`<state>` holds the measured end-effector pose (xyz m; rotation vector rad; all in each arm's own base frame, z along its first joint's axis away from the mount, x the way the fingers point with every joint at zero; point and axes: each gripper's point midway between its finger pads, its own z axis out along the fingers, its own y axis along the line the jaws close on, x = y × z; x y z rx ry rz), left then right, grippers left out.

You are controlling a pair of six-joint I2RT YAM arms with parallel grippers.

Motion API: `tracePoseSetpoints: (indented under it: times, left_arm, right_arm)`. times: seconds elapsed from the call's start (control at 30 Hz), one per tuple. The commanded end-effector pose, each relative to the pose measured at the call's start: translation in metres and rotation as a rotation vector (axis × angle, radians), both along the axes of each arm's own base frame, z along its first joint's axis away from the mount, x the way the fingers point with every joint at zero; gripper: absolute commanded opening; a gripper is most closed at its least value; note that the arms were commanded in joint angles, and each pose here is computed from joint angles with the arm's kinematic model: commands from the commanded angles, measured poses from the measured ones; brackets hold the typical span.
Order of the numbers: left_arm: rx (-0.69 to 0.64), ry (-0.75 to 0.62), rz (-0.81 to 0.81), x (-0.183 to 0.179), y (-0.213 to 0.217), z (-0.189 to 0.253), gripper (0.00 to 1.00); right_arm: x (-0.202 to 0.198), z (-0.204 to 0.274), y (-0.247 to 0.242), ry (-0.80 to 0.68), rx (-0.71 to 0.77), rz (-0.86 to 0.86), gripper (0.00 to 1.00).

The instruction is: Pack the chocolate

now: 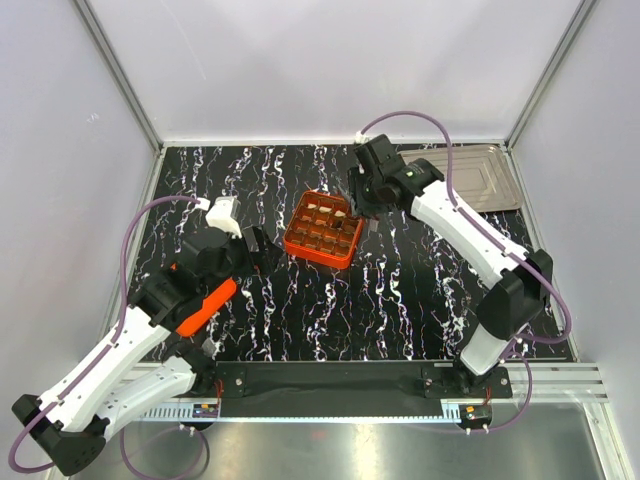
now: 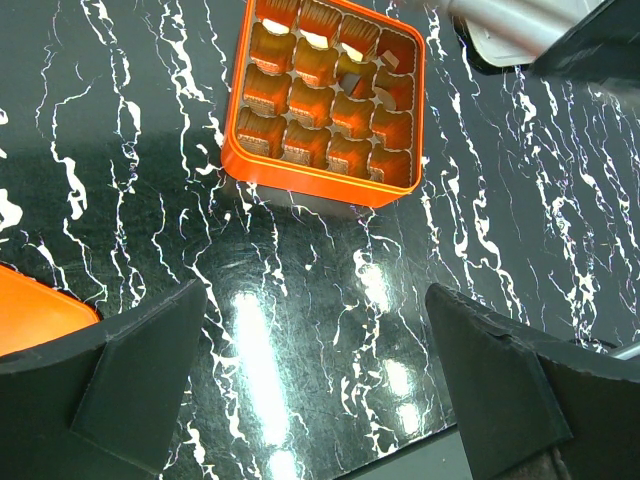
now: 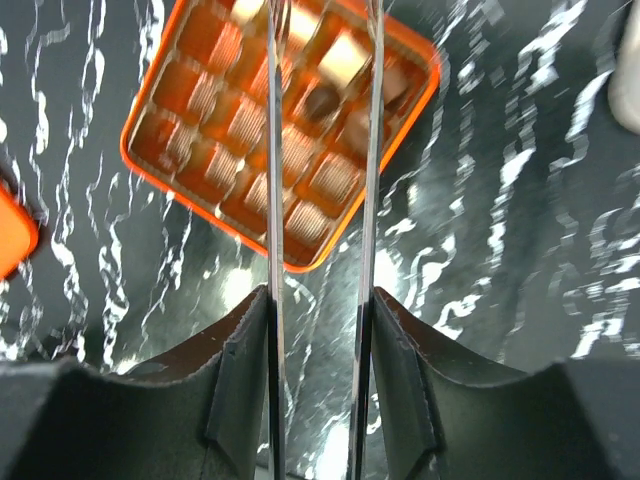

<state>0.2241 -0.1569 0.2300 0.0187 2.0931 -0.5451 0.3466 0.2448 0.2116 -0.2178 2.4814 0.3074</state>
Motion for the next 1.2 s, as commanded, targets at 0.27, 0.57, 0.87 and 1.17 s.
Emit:
tracePoseSetpoints:
  times: [0.27, 0.57, 0.87, 1.17]
  left_arm:
    - [-0.038, -0.058, 0.0, 0.004, -0.002, 0.019, 0.99]
    - [-0.013, -0.065, 0.012, 0.005, 0.002, 0.019, 0.99]
    - [-0.008, -0.061, 0.015, 0.006, 0.002, 0.018, 0.99]
    - [-0.002, -0.057, 0.019, 0.007, 0.002, 0.016, 0.99]
  right_arm:
    - [0.059, 0.015, -0.136, -0.069, -0.118, -0.282, 0.49]
    - [0.071, -0.043, -0.198, 0.044, -0.214, -0.374, 0.5]
    - [0.078, -0.073, -0.212, 0.095, -0.154, -0.395, 0.51]
    - [0.089, -0.094, -0.214, 0.122, -0.114, -0.388, 0.51]
